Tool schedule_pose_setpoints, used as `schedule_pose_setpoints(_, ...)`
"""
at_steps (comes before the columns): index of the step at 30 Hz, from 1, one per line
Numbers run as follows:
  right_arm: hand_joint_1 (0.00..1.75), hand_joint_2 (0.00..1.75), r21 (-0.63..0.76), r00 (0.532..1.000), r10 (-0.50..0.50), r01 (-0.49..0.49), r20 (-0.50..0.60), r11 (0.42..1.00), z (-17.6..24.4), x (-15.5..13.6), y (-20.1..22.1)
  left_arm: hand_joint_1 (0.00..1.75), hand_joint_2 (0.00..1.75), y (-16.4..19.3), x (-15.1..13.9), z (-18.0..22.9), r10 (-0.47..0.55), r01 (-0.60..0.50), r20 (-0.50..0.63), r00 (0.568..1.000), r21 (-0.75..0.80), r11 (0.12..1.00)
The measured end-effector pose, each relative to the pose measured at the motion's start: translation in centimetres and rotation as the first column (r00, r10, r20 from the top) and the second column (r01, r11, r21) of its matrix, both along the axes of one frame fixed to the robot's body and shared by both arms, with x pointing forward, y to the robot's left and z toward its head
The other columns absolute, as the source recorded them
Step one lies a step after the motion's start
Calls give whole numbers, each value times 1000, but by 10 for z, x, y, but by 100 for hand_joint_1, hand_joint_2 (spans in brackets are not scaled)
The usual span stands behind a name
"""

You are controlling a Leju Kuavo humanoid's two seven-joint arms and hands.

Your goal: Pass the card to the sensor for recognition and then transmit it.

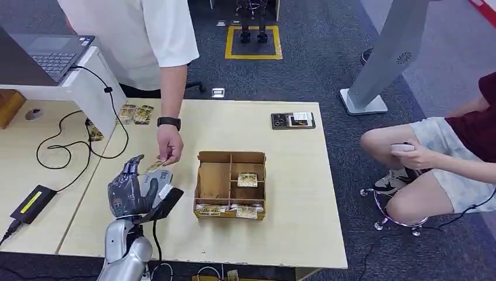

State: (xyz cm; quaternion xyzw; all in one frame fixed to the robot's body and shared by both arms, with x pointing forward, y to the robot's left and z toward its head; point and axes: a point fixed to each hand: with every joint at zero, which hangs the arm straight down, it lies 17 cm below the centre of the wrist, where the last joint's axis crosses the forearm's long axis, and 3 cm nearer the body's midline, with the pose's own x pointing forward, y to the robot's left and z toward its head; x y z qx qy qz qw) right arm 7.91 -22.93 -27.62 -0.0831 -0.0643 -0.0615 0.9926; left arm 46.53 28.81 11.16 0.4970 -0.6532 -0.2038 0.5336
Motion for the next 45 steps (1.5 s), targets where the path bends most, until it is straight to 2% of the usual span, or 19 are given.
schedule_pose_setpoints(5,0,175,-3,1000,1,-1,2,1000,0,0,0,0,175,-6,-1,18,-29,33,74,997,-44,998)
schedule_pose_setpoints(16,0,175,-3,1000,3,-3,1,1000,0,-1,0,0,175,-7,-3,28,-26,36,118,993,-82,996)
schedule_pose_setpoints(26,0,175,-2,1000,-3,3,10,1000,0,0,0,0,175,-10,-22,66,-57,128,309,949,-212,969)
schedule_pose_setpoints(30,0,175,4,1000,-13,13,11,1000,0,-1,0,0,175,-27,-41,79,-129,220,384,914,-203,954)
schedule_pose_setpoints(33,0,175,11,1000,-16,15,12,1000,0,-1,1,0,175,-44,-55,82,-203,287,394,896,-165,944)
schedule_pose_setpoints(39,0,175,15,1000,-16,15,15,1000,0,-2,1,0,175,-96,-79,77,-416,434,341,843,25,901)
schedule_pose_setpoints(45,0,175,16,1000,-20,20,19,1000,0,-2,0,0,175,-127,-93,68,-531,521,295,794,118,845)
